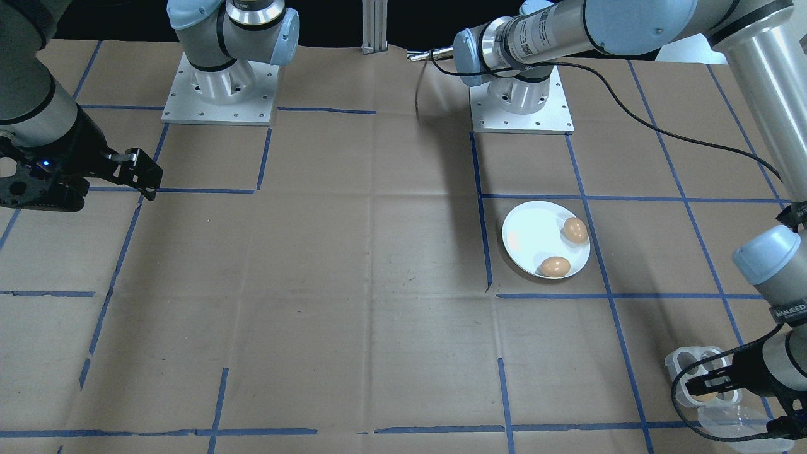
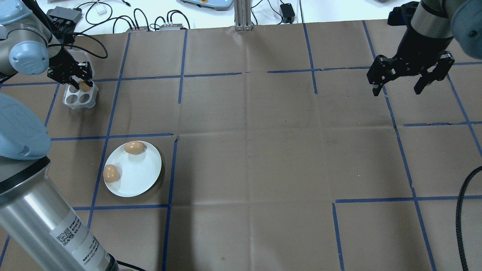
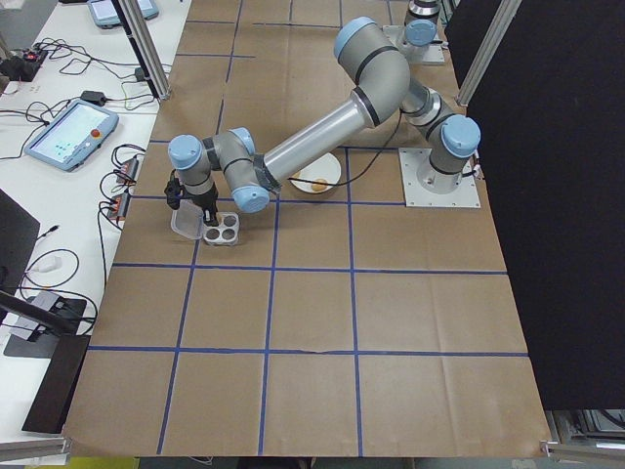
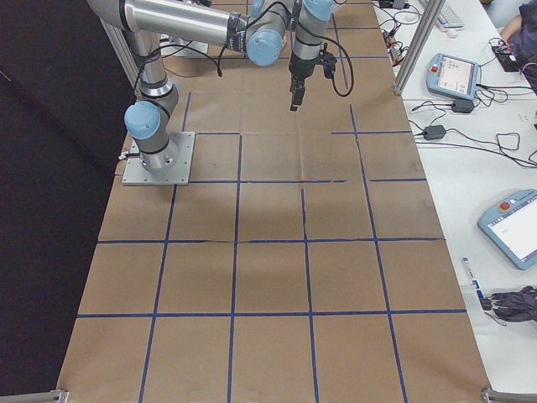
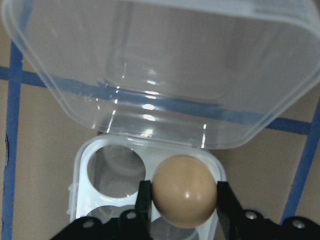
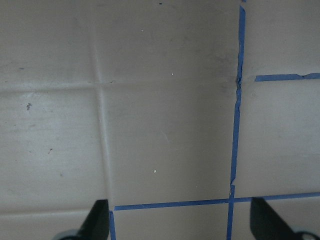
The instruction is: Place egg on plate
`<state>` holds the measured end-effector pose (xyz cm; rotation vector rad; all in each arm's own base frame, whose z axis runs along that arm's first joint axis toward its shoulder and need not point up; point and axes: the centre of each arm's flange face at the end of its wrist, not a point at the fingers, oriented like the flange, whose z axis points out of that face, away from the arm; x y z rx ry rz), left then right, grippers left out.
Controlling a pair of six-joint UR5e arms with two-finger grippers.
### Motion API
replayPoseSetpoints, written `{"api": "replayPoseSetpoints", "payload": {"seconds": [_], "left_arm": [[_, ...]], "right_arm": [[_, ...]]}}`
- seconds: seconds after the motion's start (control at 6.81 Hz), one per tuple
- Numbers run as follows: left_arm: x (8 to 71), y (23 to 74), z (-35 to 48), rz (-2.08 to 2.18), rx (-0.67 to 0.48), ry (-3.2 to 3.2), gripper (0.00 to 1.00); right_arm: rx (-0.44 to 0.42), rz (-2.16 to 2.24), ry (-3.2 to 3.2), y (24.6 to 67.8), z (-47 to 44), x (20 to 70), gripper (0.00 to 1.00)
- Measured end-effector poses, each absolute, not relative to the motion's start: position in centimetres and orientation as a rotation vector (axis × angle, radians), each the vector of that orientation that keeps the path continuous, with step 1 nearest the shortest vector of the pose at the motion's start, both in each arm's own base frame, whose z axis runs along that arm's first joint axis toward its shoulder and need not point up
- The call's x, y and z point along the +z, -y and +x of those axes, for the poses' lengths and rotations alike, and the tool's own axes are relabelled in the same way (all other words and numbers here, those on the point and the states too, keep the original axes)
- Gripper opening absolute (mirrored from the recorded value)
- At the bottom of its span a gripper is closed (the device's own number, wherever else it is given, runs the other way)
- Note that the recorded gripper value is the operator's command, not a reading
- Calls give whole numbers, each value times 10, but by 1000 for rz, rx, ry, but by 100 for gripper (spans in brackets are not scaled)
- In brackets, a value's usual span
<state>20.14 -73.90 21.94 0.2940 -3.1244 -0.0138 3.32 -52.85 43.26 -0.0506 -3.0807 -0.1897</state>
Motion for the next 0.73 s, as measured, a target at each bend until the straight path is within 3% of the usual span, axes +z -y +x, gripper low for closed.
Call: {"api": "replayPoseSetpoints", "payload": {"seconds": [0.44,0.73], "left_arm": [[268,721,189,284,-48,3100,0],[292,690,163,314,-173,3015,0]], "right_arm": [[-190,-51,3081,528,33,433,100],[-190,-51,3081,528,33,433,100]]}}
